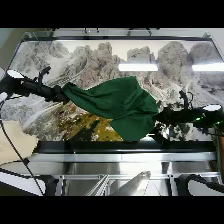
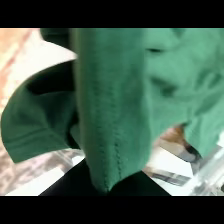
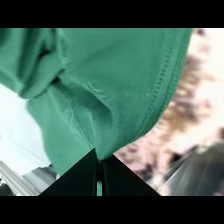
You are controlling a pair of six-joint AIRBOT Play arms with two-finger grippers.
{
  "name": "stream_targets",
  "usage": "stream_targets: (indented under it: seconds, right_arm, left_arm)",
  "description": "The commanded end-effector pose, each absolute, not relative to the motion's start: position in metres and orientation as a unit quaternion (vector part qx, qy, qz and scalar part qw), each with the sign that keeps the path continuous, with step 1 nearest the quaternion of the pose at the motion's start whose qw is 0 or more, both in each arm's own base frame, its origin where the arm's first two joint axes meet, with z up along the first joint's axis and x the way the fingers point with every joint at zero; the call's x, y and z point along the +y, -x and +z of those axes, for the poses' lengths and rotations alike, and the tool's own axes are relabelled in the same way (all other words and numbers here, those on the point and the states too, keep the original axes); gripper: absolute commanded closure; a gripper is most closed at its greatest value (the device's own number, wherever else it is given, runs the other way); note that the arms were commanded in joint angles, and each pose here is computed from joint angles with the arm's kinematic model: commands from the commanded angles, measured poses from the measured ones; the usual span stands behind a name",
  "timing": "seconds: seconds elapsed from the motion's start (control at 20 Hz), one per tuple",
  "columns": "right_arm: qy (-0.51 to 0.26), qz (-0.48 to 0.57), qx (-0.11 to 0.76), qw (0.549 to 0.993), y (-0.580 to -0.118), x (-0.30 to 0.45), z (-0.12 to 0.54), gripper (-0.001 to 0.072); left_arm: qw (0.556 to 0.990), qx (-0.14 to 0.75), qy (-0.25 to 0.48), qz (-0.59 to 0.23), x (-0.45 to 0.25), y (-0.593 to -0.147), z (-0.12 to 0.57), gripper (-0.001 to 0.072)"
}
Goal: Fold the shirts.
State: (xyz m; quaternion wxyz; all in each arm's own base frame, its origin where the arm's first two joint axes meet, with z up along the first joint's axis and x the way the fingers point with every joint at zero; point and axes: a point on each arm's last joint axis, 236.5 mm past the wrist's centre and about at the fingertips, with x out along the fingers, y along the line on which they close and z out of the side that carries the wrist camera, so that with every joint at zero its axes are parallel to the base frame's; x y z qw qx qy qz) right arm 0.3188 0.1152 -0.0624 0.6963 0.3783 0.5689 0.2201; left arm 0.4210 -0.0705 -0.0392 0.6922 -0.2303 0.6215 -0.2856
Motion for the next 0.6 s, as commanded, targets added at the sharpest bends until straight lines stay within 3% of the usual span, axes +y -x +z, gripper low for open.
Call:
stream_targets:
  seconds: [0.0,0.15,0.25,0.4,0.55]
  right_arm:
    - [-0.37,0.242,0.537,0.718,-0.322,0.115,-0.028,0.0683]
    - [-0.385,0.285,0.463,0.746,-0.331,0.109,0.045,0.0683]
    - [-0.385,0.333,0.355,0.784,-0.336,0.1,0.132,0.0683]
    - [-0.354,0.343,0.195,0.848,-0.329,0.074,0.253,0.0683]
    - [-0.307,0.357,0.053,0.881,-0.293,0.068,0.36,0.0683]
  left_arm:
    - [0.701,0.607,0.214,-0.307,-0.069,-0.414,0.004,0.0698]
    - [0.69,0.587,0.216,-0.365,-0.078,-0.383,0.066,0.0691]
    - [0.678,0.533,0.239,-0.446,-0.093,-0.358,0.131,0.0691]
    - [0.696,0.384,0.274,-0.541,-0.102,-0.332,0.243,0.069]
    - [0.713,0.199,0.289,-0.607,-0.095,-0.297,0.354,0.069]
